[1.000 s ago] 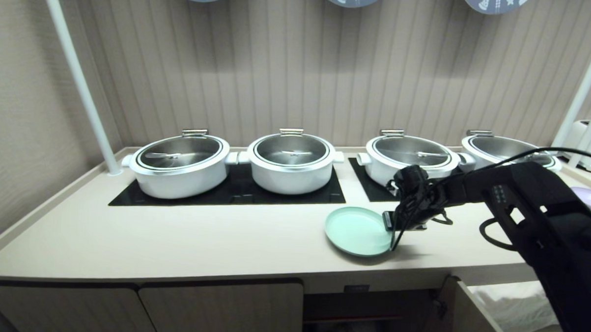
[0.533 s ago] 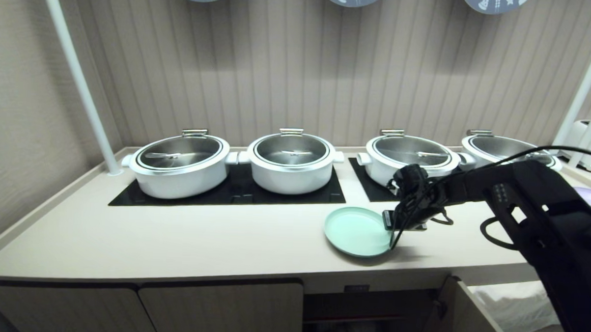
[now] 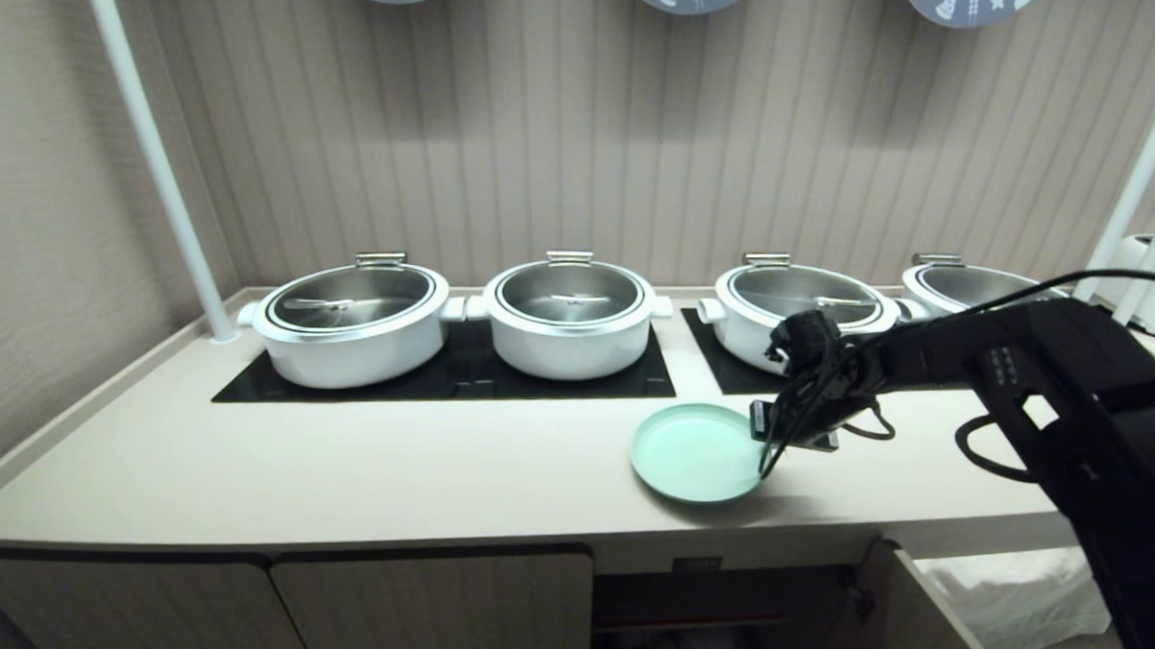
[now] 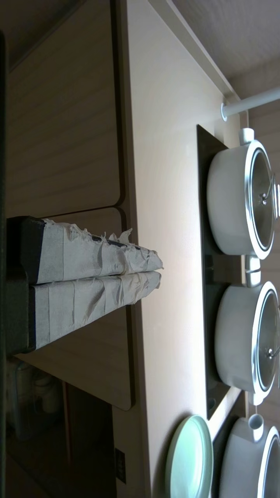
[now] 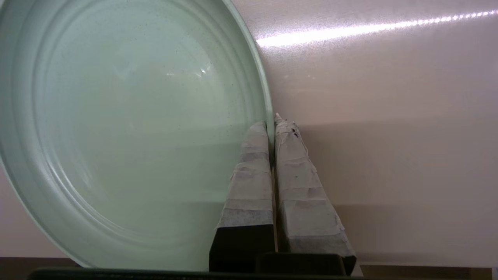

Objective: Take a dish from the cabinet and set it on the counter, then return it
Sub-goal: Pick up the plate from the table

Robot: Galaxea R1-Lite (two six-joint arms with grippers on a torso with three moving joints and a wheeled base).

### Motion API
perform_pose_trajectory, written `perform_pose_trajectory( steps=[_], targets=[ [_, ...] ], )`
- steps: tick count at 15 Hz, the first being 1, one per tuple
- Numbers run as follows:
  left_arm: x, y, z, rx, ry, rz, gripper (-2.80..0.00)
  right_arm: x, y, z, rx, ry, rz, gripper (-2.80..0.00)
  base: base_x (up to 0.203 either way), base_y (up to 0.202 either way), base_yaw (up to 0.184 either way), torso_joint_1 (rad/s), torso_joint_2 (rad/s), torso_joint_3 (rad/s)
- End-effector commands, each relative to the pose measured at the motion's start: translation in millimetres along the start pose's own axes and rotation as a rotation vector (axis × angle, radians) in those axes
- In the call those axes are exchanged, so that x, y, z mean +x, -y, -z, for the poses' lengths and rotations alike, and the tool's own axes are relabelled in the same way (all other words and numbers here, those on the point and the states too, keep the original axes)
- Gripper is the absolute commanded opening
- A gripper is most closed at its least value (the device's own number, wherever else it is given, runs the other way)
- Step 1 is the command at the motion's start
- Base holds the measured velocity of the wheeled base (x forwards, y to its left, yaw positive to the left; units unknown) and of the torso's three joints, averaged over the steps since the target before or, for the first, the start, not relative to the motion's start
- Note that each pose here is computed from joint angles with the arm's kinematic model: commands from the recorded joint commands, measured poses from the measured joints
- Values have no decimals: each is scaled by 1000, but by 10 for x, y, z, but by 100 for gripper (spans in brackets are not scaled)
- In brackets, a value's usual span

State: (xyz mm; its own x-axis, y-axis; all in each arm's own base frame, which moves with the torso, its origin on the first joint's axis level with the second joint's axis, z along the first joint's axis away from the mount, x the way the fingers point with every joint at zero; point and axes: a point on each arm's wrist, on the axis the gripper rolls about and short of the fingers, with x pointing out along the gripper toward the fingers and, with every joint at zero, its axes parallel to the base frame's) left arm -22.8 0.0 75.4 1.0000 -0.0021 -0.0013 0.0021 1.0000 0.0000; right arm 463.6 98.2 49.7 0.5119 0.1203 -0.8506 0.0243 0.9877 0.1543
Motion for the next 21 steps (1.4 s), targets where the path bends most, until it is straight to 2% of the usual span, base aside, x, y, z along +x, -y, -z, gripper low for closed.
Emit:
perform_pose_trajectory(
  steps=[1, 10, 16, 21],
  targets=[
    [0, 0, 1, 0, 0, -1, -280, -120, -9, -19, 17, 13, -4, -280, 0, 0, 0, 0, 0, 0],
    [0, 0, 1, 0, 0, -1, -280, -484, 34, 153, 151, -18, 6, -280, 0, 0, 0, 0, 0, 0],
    [0, 0, 1, 0, 0, -1, -280, -780, 29, 235, 188, -5, -1, -280, 0, 0, 0, 0, 0, 0],
    [0, 0, 1, 0, 0, 1, -280, -1060, 4, 250, 185, 34, -5, -280, 0, 0, 0, 0, 0, 0]
  ],
)
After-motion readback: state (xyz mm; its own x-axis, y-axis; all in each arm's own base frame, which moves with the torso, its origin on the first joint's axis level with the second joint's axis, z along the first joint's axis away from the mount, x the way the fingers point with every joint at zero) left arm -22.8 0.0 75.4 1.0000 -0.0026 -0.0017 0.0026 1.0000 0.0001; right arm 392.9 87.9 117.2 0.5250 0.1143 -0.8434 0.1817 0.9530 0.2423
